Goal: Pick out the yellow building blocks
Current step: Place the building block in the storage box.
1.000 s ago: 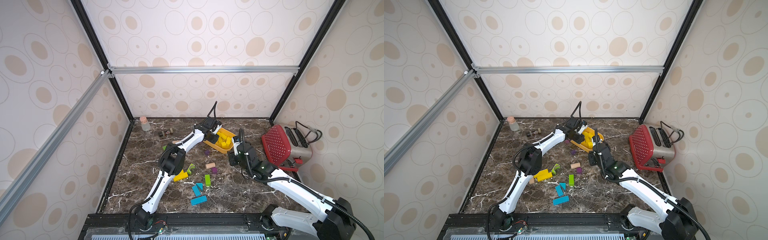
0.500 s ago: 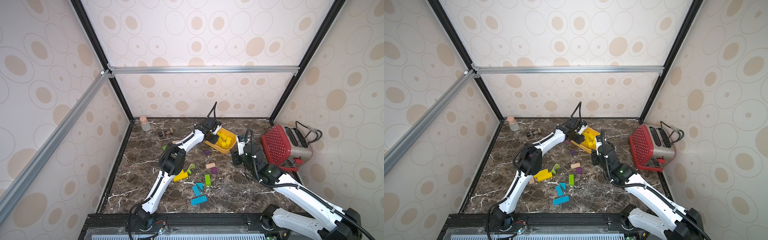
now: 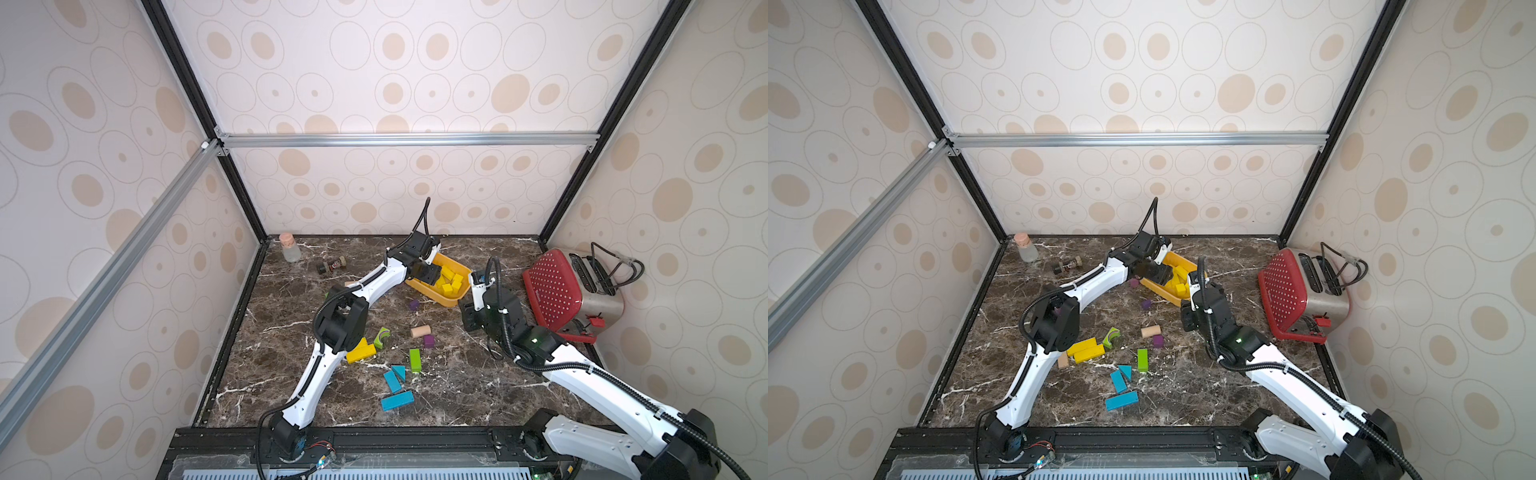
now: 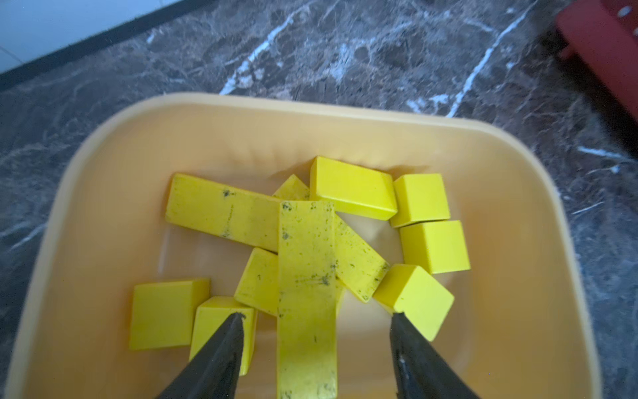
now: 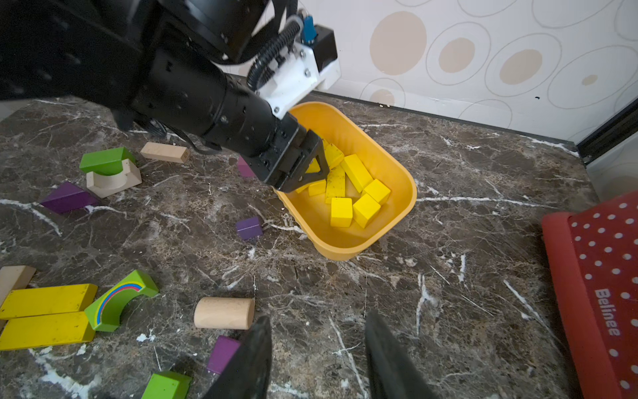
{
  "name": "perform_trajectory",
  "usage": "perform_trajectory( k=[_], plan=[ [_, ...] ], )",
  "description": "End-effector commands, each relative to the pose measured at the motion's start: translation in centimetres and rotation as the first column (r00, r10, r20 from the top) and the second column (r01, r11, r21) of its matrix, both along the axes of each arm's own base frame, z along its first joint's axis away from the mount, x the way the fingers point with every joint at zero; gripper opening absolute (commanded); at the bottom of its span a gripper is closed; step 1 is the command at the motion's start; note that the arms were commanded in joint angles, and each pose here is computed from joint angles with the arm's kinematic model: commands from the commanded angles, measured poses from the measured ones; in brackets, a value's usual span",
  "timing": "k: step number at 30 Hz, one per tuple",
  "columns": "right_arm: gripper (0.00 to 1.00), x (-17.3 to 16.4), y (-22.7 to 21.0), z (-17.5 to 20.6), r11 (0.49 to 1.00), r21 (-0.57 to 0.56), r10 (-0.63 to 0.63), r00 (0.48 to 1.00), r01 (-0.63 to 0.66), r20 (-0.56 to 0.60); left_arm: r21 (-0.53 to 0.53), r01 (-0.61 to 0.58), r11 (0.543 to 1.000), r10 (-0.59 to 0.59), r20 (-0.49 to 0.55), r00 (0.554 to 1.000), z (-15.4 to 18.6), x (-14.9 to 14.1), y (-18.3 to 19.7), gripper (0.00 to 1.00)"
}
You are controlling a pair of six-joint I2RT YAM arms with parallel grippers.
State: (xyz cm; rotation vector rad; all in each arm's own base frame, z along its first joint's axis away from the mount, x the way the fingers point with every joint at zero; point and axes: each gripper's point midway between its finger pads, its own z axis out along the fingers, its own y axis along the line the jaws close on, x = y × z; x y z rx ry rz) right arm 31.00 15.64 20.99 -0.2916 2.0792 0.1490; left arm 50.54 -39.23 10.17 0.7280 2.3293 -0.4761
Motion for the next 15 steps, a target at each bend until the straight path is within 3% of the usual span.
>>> perform_trajectory(
  k=[1,8,15],
  plan=[
    [0.45,0.3,0.7,0.8,1.0,0.016,0.025,1.0,-0.025,0.003,-0.105,0.007,0.994,0.001,0.077,0.997,6.6,-0.6,-0.6,0.66],
    [0.47,-0.3,4.8,1.4,0.972,0.097,0.217,0.975,-0.212,-0.042,-0.104,0.009,0.994,0.006,0.148,0.989,11.4,-3.9,2.5,0.66],
    [0.48,-0.3,9.6,1.3,0.933,0.123,0.345,0.938,-0.338,-0.04,-0.005,-0.056,0.998,0.057,0.092,0.994,11.0,-8.2,8.7,0.66]
  ],
)
